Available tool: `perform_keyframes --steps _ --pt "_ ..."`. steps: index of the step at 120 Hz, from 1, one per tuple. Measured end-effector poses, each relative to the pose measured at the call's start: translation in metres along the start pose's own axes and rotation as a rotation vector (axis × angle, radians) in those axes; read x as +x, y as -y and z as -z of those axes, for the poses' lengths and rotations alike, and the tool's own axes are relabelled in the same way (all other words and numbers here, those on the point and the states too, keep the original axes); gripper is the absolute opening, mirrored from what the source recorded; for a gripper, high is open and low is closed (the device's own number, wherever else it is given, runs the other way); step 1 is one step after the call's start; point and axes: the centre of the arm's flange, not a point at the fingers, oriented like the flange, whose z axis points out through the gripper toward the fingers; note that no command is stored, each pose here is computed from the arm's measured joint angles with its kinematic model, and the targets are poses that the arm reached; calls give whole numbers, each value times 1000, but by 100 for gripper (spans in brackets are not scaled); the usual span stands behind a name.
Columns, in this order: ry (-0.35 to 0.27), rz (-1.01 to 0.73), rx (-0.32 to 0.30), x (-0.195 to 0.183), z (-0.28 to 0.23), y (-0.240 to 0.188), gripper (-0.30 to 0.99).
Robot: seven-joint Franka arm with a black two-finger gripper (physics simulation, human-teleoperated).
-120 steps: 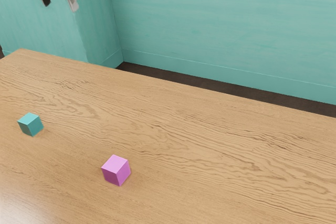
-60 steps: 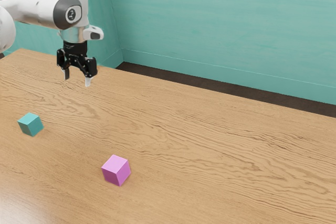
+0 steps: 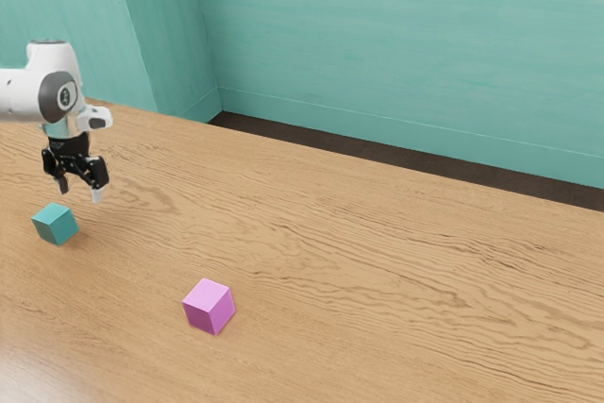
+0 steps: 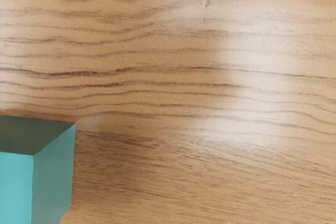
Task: Pick up the blue block with one arm, and put the blue block on the pink block with one arm
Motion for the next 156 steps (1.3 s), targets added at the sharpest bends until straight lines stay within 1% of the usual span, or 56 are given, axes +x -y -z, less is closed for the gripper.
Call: perform_keyframes --steps 11,27,45,54,77,107,134,156 --pt "-11 -38 30 -10 -8 9 69" --pt "-25 -108 88 -14 -8 19 69" --pt "-41 -158 111 -31 -10 28 69" --pt "-49 -165 117 -39 -12 40 69" --pt "-55 -191 115 -43 -25 55 69" --pt "-42 -240 103 -36 -47 56 69" --pt "-50 -259 110 -35 -45 63 69" --pt "-59 -265 106 -21 -49 71 69"
